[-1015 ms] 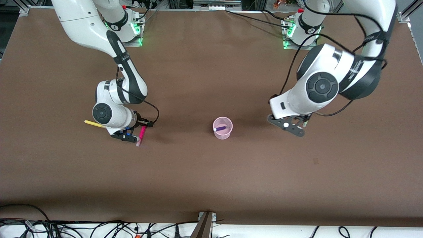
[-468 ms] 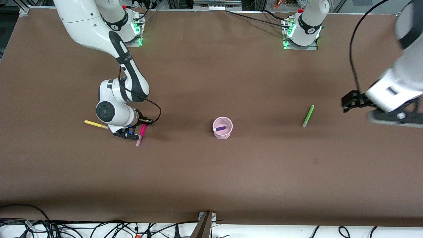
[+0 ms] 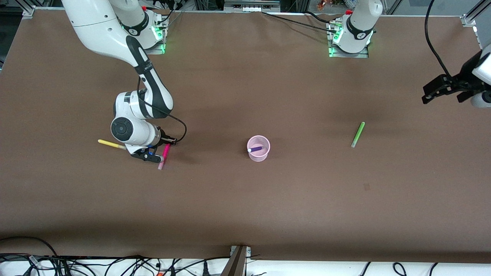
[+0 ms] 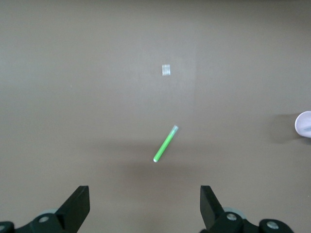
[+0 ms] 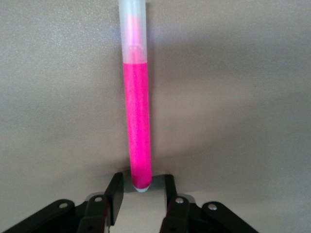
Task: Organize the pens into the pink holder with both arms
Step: 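Lift the magenta marker with the right gripper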
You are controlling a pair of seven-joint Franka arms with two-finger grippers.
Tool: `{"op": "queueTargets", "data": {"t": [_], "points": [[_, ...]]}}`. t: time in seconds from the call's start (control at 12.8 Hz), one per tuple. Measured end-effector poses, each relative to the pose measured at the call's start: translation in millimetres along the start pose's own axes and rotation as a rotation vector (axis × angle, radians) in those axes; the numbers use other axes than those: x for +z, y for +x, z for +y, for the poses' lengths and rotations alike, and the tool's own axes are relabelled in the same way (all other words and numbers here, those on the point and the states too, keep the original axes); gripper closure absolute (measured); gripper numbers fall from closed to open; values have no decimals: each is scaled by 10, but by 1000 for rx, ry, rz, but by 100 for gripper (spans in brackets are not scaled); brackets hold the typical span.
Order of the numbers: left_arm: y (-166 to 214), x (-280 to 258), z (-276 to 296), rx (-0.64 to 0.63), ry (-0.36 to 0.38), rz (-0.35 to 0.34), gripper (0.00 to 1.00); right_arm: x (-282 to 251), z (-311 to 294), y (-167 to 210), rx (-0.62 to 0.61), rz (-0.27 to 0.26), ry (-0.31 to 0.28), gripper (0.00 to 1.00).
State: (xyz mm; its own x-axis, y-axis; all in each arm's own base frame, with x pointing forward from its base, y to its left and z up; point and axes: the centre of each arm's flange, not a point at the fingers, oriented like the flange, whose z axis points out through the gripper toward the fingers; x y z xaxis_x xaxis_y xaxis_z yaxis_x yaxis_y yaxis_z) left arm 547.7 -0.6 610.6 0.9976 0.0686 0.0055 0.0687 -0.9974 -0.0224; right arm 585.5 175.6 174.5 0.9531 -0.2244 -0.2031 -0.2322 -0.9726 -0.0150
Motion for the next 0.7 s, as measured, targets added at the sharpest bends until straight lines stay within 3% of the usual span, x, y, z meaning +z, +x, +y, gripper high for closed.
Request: {"op": "queueTargets", "data": {"t": [0.16, 0.47, 0.55, 0.7], "points": [[-52, 57, -2, -1, 0, -7, 0, -8, 8, 5, 2, 1, 0, 69], [-58, 72, 94, 17, 0, -7, 0, -11, 17, 10, 4, 1, 2, 73], [-62, 71, 135, 24, 0, -7, 0, -16, 21, 13, 6, 2, 3, 80], [-65, 69, 174, 31, 0, -7, 0, -21, 17, 16, 10, 4, 9, 83]]}}
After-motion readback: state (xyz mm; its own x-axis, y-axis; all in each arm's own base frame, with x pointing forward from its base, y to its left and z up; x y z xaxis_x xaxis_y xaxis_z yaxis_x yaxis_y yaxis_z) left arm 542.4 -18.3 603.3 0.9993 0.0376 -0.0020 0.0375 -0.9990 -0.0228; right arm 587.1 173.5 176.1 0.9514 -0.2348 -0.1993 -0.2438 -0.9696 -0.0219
